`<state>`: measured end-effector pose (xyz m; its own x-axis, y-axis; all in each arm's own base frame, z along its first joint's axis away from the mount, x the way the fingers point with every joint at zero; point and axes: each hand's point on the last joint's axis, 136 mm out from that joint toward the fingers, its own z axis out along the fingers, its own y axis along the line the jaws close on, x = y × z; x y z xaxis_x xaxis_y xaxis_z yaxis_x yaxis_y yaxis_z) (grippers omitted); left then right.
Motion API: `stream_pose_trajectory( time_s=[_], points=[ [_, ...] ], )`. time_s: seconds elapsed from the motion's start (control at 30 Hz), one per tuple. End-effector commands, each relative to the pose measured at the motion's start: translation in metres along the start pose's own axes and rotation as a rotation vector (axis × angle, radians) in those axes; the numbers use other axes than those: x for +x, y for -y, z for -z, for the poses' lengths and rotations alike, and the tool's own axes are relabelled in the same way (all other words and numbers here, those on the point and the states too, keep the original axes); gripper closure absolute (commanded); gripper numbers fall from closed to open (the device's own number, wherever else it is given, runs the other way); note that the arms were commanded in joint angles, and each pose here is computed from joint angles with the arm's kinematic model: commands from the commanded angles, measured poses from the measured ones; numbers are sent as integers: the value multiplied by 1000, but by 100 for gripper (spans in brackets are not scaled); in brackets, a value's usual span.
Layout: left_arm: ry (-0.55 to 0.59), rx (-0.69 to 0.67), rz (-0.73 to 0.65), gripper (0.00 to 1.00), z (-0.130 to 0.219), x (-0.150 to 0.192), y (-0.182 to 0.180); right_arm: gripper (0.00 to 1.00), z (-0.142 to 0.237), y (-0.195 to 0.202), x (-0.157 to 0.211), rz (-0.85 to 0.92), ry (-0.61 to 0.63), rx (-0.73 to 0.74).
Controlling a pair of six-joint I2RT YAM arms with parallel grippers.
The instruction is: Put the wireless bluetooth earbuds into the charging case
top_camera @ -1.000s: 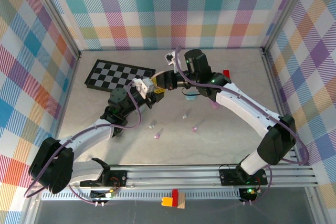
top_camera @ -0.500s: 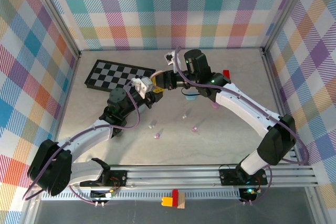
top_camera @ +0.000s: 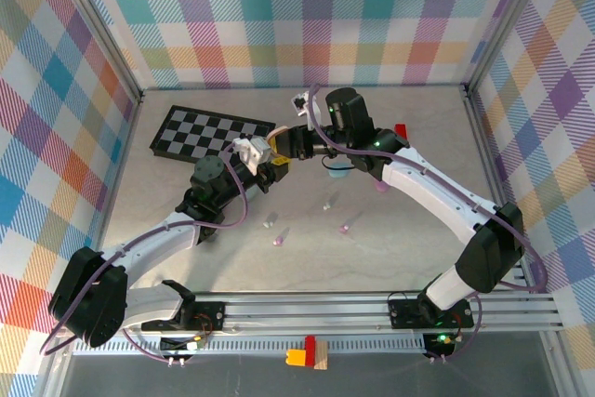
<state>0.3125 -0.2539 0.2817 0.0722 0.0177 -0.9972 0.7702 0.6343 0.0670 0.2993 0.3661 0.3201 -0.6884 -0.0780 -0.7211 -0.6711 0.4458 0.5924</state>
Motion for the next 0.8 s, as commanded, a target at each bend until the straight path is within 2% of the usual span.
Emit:
stream_pose_trajectory(
  time_s=[0.0, 0.6, 0.77],
  points=[
    [134, 35, -41, 59, 3, -46, 8, 68, 17, -4, -20, 51, 70, 38],
    [102, 32, -35, 59, 1, -37, 7, 60, 43, -27, -19, 213, 89, 2],
    [88, 36, -41, 59, 0, -34, 8, 48, 43, -38, -1, 346, 27, -36]
  ],
)
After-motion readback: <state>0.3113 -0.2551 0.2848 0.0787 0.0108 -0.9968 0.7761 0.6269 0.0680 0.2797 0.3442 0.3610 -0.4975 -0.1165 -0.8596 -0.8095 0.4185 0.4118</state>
